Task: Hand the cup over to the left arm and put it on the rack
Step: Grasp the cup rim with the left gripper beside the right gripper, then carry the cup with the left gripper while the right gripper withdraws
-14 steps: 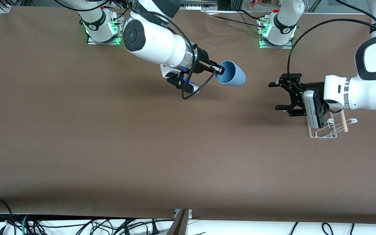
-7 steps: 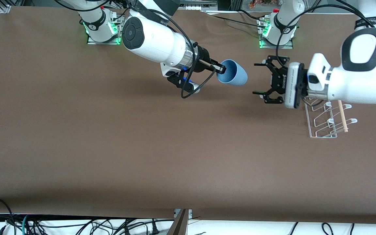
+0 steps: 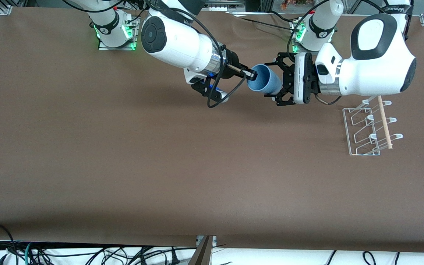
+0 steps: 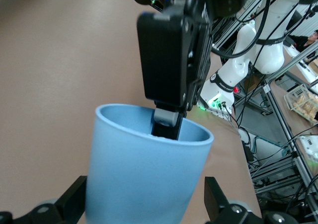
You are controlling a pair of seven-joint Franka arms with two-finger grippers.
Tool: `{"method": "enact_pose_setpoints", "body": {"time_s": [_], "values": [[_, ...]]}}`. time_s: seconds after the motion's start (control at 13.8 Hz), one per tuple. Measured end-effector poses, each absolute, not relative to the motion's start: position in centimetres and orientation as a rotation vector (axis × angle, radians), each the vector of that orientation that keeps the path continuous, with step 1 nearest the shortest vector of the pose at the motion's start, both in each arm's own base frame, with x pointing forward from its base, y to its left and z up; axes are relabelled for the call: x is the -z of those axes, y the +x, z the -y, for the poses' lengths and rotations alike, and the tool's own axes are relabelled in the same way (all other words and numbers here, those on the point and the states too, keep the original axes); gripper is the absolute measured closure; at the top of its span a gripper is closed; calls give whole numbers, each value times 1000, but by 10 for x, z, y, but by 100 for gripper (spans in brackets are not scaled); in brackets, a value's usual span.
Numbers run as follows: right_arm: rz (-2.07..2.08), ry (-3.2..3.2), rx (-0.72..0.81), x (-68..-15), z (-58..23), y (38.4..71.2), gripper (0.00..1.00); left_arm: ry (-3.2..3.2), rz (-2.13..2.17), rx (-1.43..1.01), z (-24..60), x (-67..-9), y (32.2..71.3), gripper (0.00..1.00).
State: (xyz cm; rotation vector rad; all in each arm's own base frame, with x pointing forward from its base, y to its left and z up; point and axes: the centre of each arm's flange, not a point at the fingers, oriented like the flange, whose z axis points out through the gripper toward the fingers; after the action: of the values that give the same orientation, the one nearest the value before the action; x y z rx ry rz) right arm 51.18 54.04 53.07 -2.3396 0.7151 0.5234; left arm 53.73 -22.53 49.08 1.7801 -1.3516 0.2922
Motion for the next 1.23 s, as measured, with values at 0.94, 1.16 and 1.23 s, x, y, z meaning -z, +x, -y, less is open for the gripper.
{"method": "enact_pose_setpoints", "body": {"time_s": [0.94,1.16,1.23], "values": [[-705,-2317,-552,-565,-531,508,16,1708,1497,-338,214,-488,534,22],[-708,-2355,-521,-592,-498,516,1,1771,1543,-275,196,-497,534,22],[-713,-2371,-513,-597,-480,524,1,1800,1554,-244,189,-497,534,22]]}}
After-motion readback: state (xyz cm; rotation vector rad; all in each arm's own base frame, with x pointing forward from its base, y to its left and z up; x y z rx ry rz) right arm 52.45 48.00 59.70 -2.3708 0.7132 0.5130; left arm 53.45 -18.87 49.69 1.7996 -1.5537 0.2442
